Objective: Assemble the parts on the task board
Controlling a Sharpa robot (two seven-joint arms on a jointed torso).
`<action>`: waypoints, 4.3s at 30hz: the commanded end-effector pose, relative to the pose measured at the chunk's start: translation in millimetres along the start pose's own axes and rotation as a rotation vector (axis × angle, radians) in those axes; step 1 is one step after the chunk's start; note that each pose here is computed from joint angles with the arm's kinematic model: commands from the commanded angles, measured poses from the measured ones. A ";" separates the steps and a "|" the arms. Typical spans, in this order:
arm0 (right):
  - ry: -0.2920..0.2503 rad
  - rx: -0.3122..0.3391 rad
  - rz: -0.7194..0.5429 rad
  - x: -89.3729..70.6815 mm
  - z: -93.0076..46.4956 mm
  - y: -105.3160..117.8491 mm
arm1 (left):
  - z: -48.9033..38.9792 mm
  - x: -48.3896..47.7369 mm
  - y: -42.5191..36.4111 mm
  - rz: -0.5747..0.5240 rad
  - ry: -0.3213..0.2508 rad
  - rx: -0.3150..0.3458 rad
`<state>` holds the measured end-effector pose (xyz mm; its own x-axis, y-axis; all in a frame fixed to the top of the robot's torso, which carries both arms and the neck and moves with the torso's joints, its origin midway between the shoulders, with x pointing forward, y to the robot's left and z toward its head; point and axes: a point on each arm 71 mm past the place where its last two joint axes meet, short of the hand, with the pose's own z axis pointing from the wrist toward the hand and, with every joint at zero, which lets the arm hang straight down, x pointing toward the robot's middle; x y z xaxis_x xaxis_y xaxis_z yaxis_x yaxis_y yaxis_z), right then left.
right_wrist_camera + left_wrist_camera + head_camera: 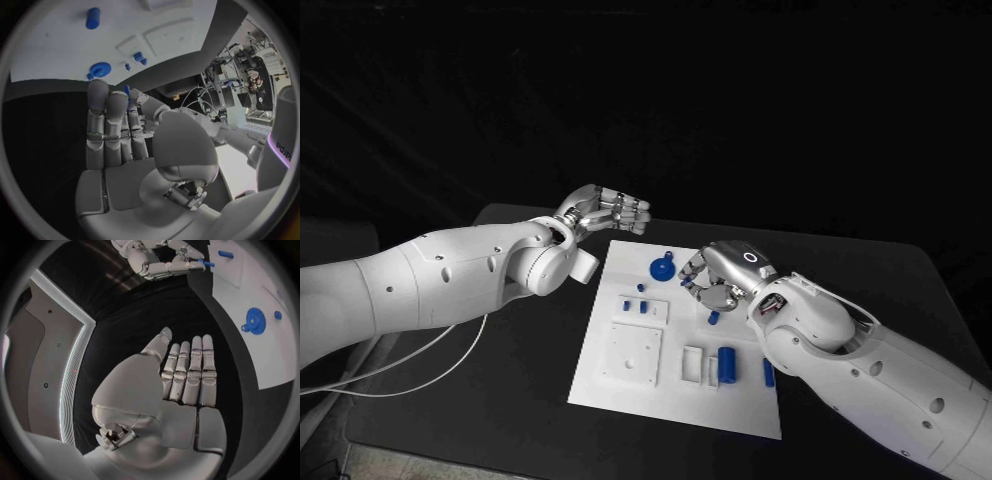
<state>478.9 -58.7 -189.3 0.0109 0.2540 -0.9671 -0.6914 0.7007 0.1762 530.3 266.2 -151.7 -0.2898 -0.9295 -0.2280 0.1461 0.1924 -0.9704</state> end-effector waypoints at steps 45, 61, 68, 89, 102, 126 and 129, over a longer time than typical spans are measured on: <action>0.232 -0.137 -0.135 101.7 -6.8 58.7 | 16.2 23.7 -8.8 -0.004 -0.047 0.053; 0.204 -0.111 -0.145 103.7 -4.9 56.7 | 16.2 24.4 -8.4 -0.008 -0.038 0.047; 0.200 -0.113 -0.143 103.7 -3.9 58.4 | 16.5 25.5 -8.5 -0.010 -0.033 0.045; 0.300 -0.122 -0.156 116.4 -4.6 61.3 | 16.8 27.1 -8.2 -0.015 -0.022 0.037; 0.307 -0.124 -0.143 122.6 -5.2 62.7 | 17.2 28.6 -8.3 -0.018 -0.014 0.033; 0.169 -0.072 -0.003 82.3 -25.7 36.9 | 16.2 17.3 -4.8 -0.008 -0.032 0.023; 0.122 -0.050 0.021 65.6 -28.2 26.9 | 16.8 15.3 -3.9 -0.006 -0.036 0.022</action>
<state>440.1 -38.7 -260.2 -0.0891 0.1165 -0.9892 -0.7331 0.6646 0.1443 540.5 247.6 -151.9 -0.2425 -0.9434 -0.2263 0.1591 0.1915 -0.9685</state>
